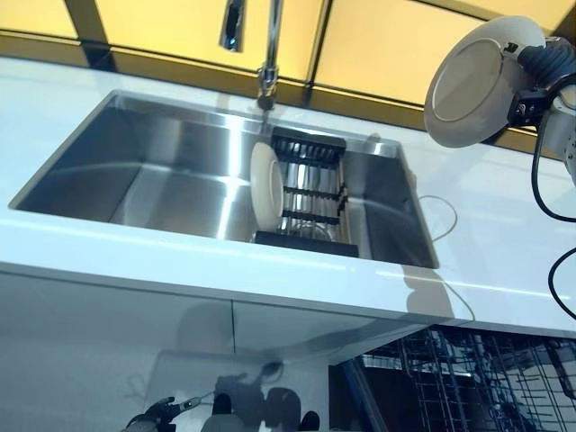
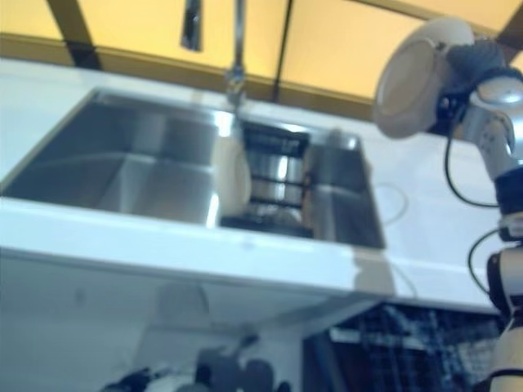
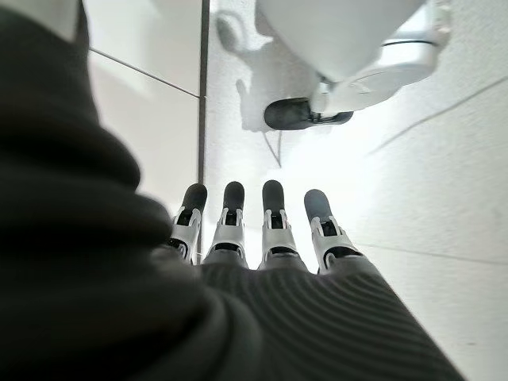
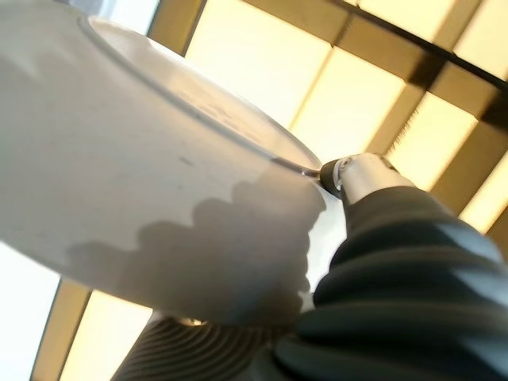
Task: Take plates into dishwasher
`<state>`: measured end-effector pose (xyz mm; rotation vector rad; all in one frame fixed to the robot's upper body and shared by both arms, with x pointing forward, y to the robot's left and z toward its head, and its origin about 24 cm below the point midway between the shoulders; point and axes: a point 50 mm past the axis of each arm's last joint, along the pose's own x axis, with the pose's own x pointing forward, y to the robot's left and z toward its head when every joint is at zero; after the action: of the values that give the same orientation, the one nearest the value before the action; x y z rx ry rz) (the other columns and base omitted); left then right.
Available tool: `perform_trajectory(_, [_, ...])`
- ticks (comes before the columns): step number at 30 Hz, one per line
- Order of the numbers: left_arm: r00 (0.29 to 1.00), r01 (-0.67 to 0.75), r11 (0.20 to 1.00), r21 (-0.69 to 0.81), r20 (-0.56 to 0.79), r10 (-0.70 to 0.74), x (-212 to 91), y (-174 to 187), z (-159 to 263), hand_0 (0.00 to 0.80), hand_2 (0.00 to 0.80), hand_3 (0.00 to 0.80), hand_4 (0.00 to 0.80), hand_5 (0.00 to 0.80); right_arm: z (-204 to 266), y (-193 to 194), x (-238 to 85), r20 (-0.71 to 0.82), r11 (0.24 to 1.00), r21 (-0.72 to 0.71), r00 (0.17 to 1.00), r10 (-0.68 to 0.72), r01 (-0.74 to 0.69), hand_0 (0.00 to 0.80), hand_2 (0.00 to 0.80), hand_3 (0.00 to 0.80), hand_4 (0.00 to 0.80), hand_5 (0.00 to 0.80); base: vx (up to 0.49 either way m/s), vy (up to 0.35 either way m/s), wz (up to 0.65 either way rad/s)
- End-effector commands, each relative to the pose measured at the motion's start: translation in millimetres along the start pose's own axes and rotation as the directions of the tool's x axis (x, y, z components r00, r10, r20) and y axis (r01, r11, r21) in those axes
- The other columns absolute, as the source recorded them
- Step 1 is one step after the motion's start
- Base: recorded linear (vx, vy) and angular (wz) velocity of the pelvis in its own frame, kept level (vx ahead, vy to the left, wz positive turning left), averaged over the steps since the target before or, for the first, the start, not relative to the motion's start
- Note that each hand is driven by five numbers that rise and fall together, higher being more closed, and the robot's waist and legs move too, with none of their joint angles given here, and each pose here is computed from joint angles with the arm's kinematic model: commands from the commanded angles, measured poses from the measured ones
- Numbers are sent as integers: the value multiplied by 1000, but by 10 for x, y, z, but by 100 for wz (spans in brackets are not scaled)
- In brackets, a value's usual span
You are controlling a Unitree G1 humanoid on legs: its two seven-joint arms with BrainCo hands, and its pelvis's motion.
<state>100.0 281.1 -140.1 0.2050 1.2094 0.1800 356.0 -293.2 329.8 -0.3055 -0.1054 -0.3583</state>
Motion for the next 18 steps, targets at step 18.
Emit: perform_trajectory(18, [998, -5, 986, 168, -63, 15, 22, 93, -24, 0, 0, 0, 0, 0, 97, -1176, -274, -17, 929, -339, 986, -166, 151, 800, 800, 800, 800, 800, -38, -28, -21])
